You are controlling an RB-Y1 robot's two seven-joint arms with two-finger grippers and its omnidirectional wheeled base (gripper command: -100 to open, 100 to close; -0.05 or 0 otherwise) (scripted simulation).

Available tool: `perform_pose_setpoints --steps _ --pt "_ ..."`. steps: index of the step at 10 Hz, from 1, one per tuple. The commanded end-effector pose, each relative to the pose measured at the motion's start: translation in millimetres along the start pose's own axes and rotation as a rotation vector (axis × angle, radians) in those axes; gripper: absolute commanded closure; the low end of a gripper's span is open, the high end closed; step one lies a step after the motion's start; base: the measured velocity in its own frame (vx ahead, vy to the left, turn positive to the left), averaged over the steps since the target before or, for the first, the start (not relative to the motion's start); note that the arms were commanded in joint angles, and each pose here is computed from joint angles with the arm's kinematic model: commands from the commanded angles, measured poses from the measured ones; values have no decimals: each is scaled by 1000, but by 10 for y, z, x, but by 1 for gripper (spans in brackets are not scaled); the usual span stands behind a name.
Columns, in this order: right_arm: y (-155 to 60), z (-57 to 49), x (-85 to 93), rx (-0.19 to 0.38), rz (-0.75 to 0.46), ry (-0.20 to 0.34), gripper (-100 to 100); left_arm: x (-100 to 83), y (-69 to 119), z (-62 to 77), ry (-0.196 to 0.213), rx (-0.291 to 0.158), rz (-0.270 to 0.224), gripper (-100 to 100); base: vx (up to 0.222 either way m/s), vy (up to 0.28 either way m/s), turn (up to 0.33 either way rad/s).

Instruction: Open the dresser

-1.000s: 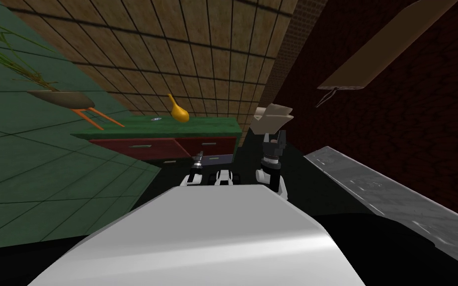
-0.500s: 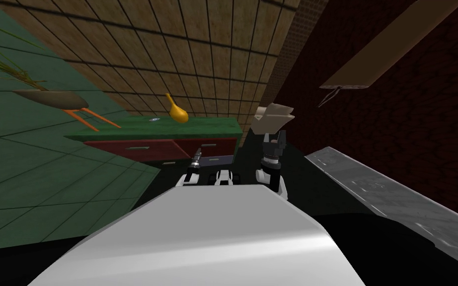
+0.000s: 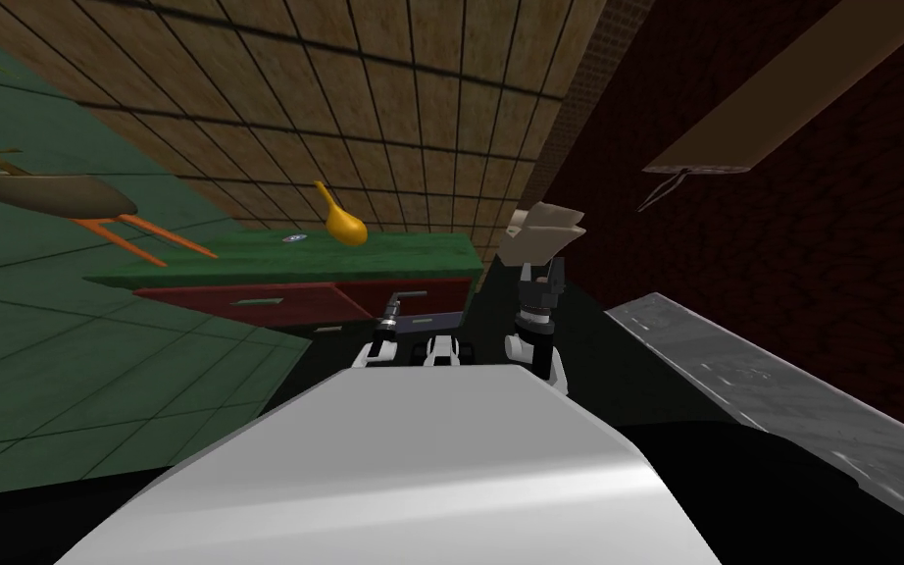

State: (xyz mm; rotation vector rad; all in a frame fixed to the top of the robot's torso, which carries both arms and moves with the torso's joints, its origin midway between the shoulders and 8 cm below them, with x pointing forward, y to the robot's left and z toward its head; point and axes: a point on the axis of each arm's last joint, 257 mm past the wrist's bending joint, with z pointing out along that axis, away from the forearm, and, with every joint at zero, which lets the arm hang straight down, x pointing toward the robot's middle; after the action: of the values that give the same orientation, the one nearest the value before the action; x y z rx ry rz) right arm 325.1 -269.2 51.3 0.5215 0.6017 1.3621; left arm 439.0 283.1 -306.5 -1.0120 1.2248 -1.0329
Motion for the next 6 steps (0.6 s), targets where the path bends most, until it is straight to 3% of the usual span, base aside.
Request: perform_pose_setpoints --steps 1,3,4,6 --pt "0 0 0 0 0 0 0 -83 -8 164 -26 -6 1 -100 -23 21 -125" --pt "0 0 0 0 0 0 0 -93 -12 196 -29 -6 1 -100 -21 19 -54" --pt "0 0 0 0 0 0 0 -56 -5 110 -17 -4 1 100 5 -6 130" --pt "0 0 0 0 0 0 0 0 0 0 0 0 0 100 20 -18 117"
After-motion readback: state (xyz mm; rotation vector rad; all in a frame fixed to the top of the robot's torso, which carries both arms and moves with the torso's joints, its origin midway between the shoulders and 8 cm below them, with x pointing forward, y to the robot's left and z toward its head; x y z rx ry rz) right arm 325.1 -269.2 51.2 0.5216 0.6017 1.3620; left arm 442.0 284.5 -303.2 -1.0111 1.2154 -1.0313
